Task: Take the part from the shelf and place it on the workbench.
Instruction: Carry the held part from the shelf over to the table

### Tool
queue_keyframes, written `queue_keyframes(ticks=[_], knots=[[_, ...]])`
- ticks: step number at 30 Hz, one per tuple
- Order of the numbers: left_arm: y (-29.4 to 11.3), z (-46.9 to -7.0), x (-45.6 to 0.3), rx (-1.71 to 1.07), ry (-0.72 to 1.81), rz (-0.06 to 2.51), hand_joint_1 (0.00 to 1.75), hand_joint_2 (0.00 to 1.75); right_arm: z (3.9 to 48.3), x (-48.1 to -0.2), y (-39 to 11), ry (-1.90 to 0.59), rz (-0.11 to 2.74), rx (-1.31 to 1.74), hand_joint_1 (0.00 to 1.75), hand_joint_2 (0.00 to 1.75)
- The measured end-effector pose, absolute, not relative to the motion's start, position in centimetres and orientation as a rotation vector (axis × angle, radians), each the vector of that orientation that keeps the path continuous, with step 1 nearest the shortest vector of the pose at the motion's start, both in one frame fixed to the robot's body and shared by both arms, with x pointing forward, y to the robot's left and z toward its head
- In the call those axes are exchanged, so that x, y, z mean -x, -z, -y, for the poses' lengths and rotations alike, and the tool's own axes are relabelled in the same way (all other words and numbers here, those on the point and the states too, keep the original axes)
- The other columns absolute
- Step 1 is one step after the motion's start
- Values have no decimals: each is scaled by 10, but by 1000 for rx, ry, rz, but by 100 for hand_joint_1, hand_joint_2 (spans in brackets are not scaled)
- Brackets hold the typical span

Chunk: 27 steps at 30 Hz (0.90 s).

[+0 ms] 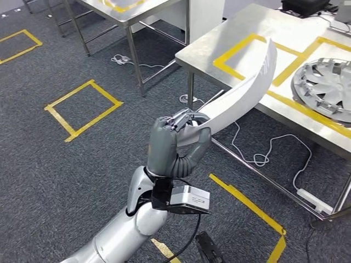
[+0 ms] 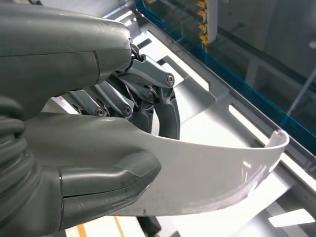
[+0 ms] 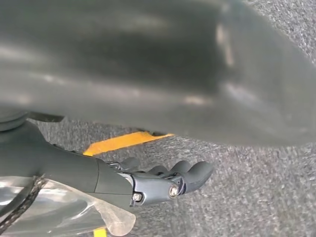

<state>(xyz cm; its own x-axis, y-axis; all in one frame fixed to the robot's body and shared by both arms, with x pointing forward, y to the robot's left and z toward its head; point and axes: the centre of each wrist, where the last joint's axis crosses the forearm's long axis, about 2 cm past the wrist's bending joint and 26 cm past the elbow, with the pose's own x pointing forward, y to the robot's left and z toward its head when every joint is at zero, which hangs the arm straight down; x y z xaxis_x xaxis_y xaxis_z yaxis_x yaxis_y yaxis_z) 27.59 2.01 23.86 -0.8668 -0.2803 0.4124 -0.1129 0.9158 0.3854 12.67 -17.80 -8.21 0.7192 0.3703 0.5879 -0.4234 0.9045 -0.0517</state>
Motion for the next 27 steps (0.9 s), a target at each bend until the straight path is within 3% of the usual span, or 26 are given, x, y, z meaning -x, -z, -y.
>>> queue_keyframes(ticks=[27], knots=[[-240,-19,-276,-281,484,2606,175,175,178,-126,82,-439,629,-89,0,0]])
